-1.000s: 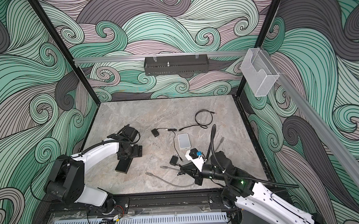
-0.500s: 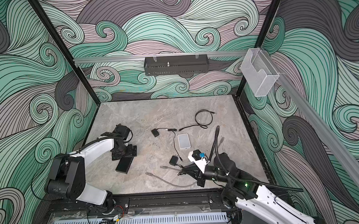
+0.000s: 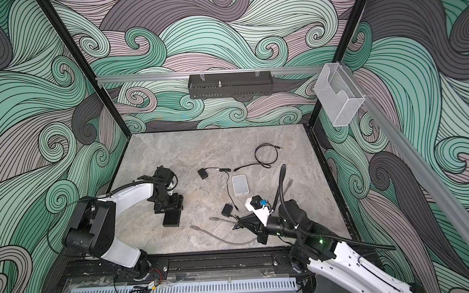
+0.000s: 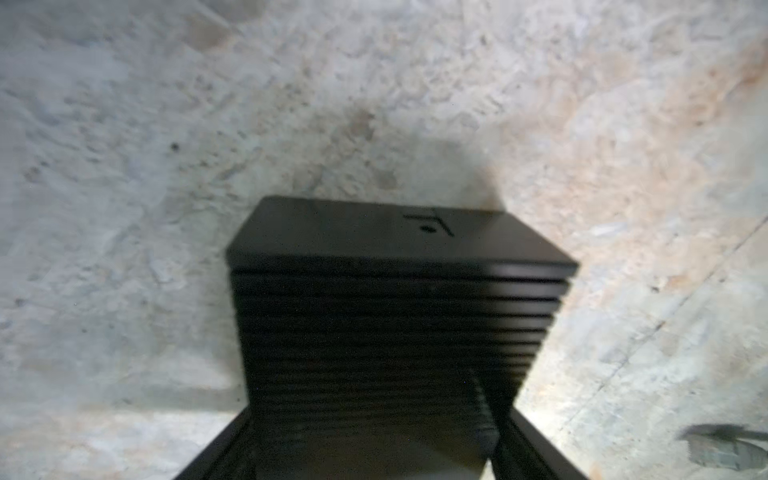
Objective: Insert the plug into the switch port
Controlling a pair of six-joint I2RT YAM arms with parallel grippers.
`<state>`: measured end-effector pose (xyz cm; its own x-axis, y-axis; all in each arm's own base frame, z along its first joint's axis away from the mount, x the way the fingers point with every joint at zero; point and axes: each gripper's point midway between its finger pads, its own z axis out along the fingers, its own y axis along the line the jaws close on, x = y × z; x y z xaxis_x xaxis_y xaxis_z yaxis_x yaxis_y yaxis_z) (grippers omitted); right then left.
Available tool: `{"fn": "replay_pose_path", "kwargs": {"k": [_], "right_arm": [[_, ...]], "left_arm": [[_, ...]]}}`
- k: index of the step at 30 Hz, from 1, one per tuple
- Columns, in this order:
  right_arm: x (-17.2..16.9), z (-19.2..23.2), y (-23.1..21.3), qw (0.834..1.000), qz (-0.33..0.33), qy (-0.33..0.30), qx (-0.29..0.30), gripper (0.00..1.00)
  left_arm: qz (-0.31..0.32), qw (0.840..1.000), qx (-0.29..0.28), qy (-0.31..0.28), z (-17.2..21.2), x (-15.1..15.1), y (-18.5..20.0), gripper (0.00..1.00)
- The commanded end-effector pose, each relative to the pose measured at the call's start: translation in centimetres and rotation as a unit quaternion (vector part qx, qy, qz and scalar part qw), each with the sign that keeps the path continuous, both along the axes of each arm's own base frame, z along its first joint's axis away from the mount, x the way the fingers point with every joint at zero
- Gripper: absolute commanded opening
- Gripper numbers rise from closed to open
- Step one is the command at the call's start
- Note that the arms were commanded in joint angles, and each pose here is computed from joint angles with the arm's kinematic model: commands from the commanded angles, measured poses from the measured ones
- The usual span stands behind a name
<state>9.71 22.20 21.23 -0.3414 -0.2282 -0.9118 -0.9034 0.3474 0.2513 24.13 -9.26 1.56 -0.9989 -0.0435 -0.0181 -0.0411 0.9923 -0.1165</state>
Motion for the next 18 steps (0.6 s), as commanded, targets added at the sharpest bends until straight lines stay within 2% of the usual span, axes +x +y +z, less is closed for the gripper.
{"fn": "replay_pose_path", "kwargs": {"k": [1, 7, 10, 14, 15, 18], "right_arm": [[0.3, 1.8, -0.1, 1.000, -0.008, -0.014, 0.015, 0.00], [0.2, 1.4, -0.2, 1.000, -0.006, -0.007, -0.002, 0.00], [0.2, 1.5, 0.0, 1.000, -0.002, -0.003, -0.008, 0.00], [0.4, 1.4, 0.3, 1.000, 0.000, 0.001, -0.019, 0.00], [0.5, 1.2, 0.4, 1.000, 0.000, 0.001, -0.024, 0.00], [1.0, -0.3, 0.9, 0.999, 0.001, 0.013, -0.052, 0.00]], "left_arm": [[-0.050, 0.999, 0.007, 0.012, 0.1, 0.1, -1.1, 0.70], [-0.140, 0.988, 0.064, 0.014, 1.2, 1.0, -1.4, 0.69], [-0.184, 0.981, 0.060, 0.010, 1.9, 1.9, -2.3, 0.60], [-0.241, 0.970, 0.019, -0.007, 3.2, 3.5, -4.7, 0.48], [-0.264, 0.964, 0.003, -0.013, 3.4, 3.8, -5.5, 0.46], [-0.350, 0.935, -0.024, -0.050, 3.9, 4.6, -7.8, 0.48]]}}
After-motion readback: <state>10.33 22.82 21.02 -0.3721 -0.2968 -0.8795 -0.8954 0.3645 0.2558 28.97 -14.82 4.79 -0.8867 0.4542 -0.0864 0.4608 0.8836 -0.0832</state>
